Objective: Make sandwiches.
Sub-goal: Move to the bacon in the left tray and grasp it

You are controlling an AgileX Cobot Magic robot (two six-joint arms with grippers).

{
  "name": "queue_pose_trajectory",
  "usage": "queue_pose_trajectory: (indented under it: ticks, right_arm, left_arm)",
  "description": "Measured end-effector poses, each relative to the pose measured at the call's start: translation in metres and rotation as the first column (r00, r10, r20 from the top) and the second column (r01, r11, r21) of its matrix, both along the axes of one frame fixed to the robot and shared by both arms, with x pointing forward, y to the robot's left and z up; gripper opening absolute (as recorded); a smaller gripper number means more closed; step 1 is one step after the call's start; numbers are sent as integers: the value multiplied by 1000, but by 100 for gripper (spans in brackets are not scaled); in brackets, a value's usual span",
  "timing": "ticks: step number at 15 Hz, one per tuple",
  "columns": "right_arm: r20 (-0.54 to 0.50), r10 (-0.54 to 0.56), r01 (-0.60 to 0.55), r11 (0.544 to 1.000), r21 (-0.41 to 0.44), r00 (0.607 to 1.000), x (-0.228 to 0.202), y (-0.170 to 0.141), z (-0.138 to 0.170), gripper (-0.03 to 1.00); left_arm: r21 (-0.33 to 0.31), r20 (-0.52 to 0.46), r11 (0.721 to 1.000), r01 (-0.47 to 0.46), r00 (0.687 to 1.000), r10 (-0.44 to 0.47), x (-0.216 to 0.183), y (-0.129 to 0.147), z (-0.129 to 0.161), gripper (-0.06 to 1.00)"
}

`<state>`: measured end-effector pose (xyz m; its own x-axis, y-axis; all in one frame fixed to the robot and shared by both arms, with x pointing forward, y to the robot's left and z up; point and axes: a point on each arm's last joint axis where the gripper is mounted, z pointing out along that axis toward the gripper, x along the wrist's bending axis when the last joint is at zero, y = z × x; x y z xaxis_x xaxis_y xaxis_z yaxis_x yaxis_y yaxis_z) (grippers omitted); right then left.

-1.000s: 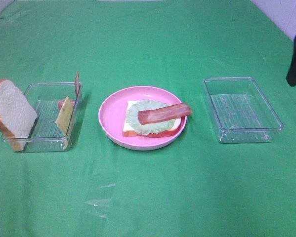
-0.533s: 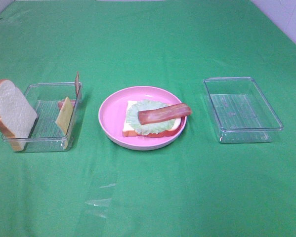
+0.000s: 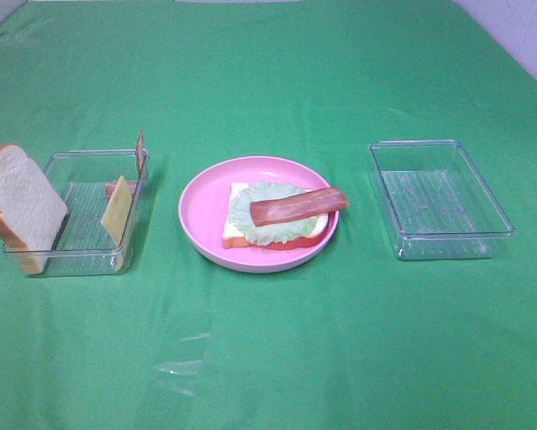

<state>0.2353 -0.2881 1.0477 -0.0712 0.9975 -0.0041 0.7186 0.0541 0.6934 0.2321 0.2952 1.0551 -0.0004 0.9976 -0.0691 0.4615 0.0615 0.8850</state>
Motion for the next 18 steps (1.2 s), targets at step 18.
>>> queue_pose_trajectory:
  ticks: [18]
  right_arm:
    - [139, 134, -135, 991, -4, 981, -6, -7, -19, 96]
  left_arm:
    - [-1, 0, 1000, -3, 1000, 3, 0, 0, 0, 100]
